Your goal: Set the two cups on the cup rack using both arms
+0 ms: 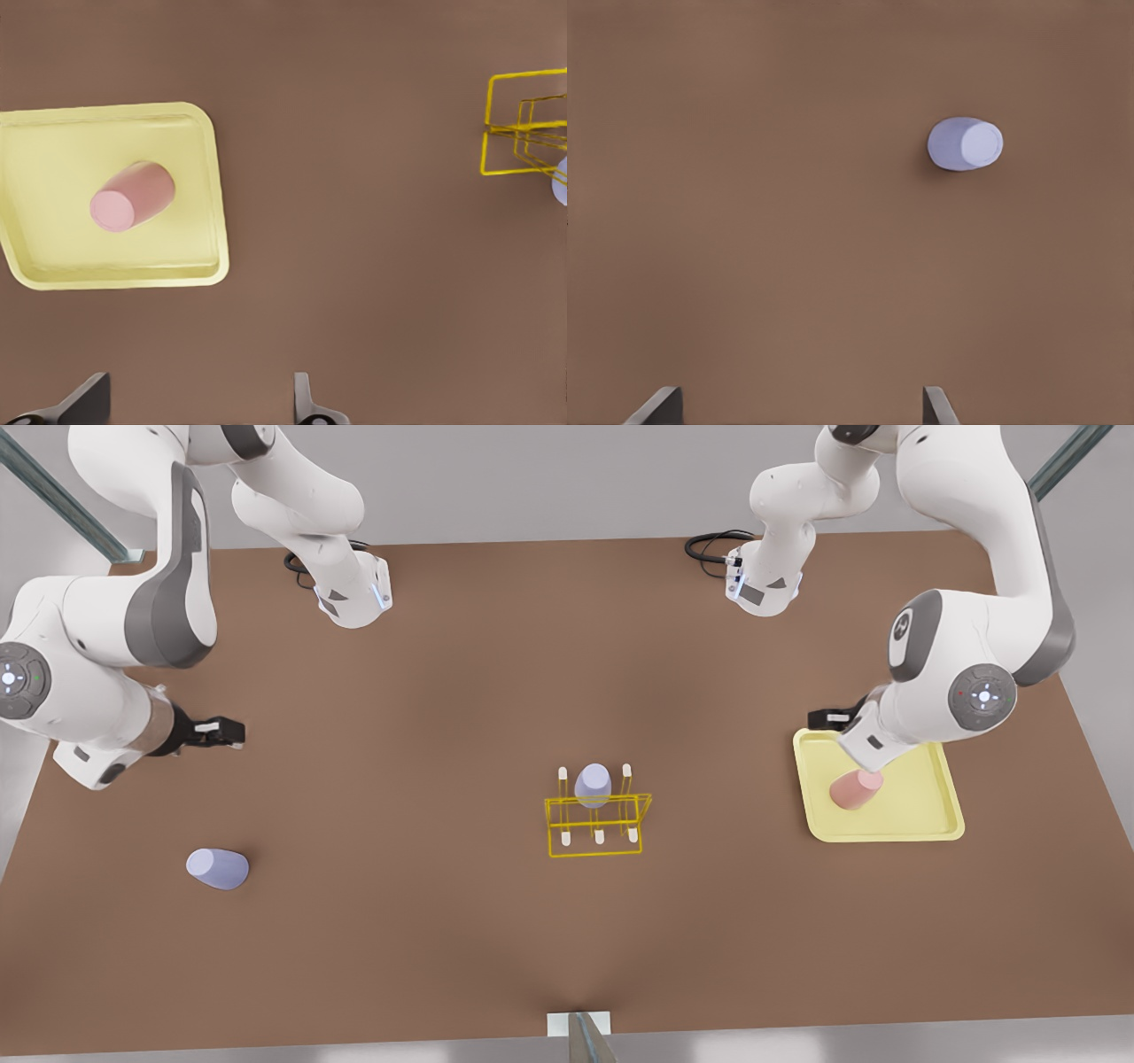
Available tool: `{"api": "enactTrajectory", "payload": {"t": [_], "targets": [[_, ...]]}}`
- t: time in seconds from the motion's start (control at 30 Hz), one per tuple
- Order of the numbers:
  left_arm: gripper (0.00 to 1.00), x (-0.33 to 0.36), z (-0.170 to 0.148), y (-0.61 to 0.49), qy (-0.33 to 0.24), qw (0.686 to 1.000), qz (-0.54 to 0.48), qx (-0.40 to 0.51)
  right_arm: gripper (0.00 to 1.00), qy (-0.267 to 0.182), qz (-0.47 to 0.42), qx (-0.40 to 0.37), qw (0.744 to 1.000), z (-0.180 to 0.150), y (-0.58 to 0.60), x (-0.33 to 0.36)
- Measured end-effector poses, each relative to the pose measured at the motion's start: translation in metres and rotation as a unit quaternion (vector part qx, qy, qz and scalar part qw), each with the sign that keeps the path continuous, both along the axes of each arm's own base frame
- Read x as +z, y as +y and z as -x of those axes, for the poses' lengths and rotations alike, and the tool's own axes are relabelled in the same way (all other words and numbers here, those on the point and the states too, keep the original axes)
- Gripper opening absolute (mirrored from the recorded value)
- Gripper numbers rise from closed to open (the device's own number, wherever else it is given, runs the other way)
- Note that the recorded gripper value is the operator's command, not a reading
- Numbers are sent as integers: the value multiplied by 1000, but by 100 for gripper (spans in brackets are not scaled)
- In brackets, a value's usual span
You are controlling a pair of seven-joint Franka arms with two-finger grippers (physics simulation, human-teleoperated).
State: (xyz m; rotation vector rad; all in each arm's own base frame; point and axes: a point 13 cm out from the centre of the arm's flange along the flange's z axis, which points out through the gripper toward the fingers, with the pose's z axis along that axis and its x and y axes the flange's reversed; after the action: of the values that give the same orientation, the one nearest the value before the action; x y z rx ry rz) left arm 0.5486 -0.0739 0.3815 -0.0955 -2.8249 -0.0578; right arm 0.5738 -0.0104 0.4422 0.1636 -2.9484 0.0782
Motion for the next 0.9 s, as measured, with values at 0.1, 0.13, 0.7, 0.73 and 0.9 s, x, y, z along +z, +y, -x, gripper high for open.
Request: {"api": "enactTrajectory", "payload": {"t": [0.1, 0.13, 0.7, 0.73, 0.9], "targets": [[100, 0, -16, 1, -31, 999, 8, -1, 100, -8, 5, 8, 1000, -15, -5, -17], [100, -10, -20, 17, -32, 999, 6, 10, 100, 11, 8, 7, 1000, -24, -17, -50], [100, -236, -3, 165, -89, 996, 3, 24, 100, -47, -42, -41, 997, -114, -174, -277], [100, -242, -4, 168, -91, 996, 2, 22, 100, -48, -43, -38, 997, -115, -175, -282], [100, -276, -3, 171, -83, 997, 4, 4, 100, -42, -48, -25, 998, -113, -176, -307]]}}
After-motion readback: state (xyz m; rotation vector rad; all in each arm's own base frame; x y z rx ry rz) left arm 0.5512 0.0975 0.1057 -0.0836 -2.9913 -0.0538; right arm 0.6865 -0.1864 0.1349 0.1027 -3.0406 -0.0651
